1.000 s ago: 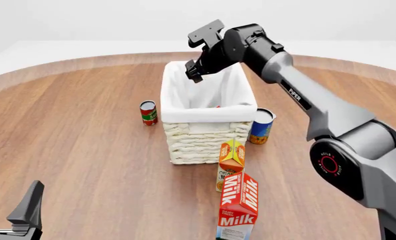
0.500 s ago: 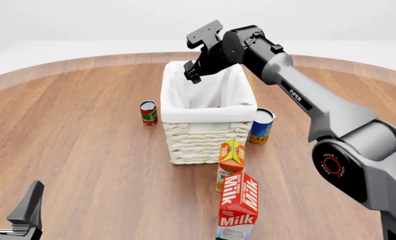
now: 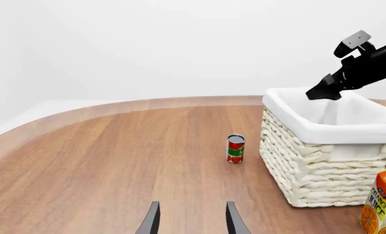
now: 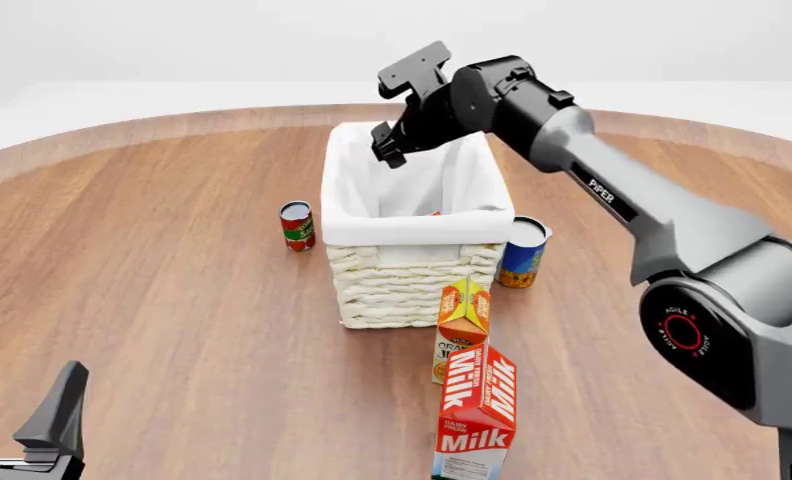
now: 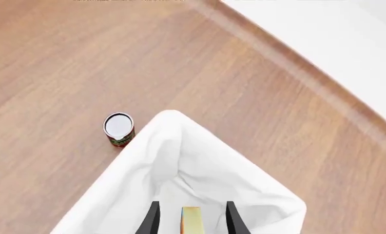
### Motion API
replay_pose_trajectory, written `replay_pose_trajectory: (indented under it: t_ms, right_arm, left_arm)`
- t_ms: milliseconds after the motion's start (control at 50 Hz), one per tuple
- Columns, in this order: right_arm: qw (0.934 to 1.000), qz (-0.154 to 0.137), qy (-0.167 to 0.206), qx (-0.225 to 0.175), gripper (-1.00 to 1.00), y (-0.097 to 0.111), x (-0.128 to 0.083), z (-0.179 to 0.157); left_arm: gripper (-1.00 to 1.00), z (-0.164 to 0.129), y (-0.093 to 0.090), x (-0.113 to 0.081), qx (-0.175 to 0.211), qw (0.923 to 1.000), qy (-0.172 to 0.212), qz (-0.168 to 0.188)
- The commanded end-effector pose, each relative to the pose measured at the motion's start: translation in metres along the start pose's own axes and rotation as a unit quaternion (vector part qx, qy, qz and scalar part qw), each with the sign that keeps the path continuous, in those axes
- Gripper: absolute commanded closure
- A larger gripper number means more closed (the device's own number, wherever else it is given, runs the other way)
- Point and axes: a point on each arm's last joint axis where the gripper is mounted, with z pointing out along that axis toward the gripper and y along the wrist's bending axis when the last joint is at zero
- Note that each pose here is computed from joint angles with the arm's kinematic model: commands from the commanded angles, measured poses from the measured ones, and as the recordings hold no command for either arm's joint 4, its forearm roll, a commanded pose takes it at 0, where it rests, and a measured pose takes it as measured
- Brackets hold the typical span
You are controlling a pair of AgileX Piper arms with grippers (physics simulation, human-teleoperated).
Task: Pick up the butter and put it in the basket.
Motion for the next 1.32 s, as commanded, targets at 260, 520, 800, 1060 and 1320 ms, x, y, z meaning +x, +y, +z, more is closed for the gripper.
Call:
replay_pose_trajectory:
  t_ms: [260, 520, 800, 1060, 1320]
  right_arm:
    - [0.9998, -0.006, -0.021, -0.001, -1.00, 0.007, -0.003, -0.013]
    - [0.9996, -0.009, -0.028, -0.005, -1.00, 0.014, -0.003, -0.016]
    - [0.9989, -0.019, -0.041, -0.015, -1.00, 0.029, -0.002, -0.027]
    - [0.9988, -0.019, -0.043, -0.013, -1.00, 0.028, -0.001, -0.029]
    - [0.9987, -0.018, -0.046, -0.015, -1.00, 0.031, -0.003, -0.030]
  left_arm:
    - [-1.00, 0.000, 0.000, 0.000, 0.000, 1.0000, 0.000, 0.000]
    - [-1.00, 0.000, 0.000, 0.000, 0.000, 1.0000, 0.000, 0.000]
    - [-1.00, 0.000, 0.000, 0.000, 0.000, 1.0000, 0.000, 0.000]
    - [-1.00, 0.000, 0.000, 0.000, 0.000, 1.0000, 0.000, 0.000]
    - [-1.00, 0.000, 0.000, 0.000, 0.000, 1.0000, 0.000, 0.000]
